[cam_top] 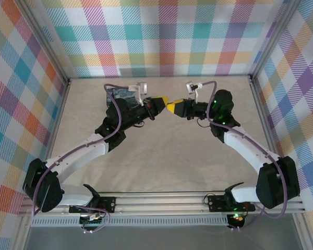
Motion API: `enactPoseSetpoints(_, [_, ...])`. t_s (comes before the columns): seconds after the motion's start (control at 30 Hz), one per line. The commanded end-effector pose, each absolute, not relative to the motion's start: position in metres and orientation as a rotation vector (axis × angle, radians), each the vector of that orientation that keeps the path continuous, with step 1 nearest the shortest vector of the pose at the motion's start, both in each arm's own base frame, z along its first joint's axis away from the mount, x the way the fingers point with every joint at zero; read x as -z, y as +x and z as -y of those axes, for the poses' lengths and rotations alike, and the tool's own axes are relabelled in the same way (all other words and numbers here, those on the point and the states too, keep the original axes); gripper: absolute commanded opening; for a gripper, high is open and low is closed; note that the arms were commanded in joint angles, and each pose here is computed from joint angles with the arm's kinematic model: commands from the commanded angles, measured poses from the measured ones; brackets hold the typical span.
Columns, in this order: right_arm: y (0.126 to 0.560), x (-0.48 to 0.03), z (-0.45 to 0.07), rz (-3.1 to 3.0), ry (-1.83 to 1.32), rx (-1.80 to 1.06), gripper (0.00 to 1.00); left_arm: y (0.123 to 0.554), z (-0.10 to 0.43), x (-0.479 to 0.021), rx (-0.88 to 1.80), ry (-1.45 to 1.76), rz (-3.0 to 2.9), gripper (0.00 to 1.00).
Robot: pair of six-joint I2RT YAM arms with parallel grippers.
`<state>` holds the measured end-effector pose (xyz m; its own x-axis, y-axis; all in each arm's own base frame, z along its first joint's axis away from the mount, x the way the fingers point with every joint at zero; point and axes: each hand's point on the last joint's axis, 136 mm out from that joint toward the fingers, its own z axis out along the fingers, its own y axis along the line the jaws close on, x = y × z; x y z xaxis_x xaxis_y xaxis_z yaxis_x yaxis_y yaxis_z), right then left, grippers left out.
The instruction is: Unlock a padlock with a key
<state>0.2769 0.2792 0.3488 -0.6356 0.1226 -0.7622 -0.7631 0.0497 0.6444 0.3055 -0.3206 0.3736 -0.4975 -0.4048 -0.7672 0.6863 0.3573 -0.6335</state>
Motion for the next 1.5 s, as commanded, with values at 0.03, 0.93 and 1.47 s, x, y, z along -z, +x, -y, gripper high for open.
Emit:
enactPoseSetpoints(0.03, [0.272, -0.366, -0.279, -1.583, -0.685, -1.651, 0.15, 0.298, 0.319, -0.385, 1.364, 0.251, -1.563, 0.0])
enactPoseSetpoints(0.93, [0.268, -0.337, -0.268, -1.758, -0.682, -1.452, 0.0, 0.296, 0.301, -0.379, 1.203, 0.264, -1.625, 0.65])
enactPoseSetpoints(1.47, [0.266, -0.284, -0.241, -2.042, -0.596, -1.184, 0.0, 0.345, 0.227, -0.3, 0.619, 0.069, -2.039, 1.0])
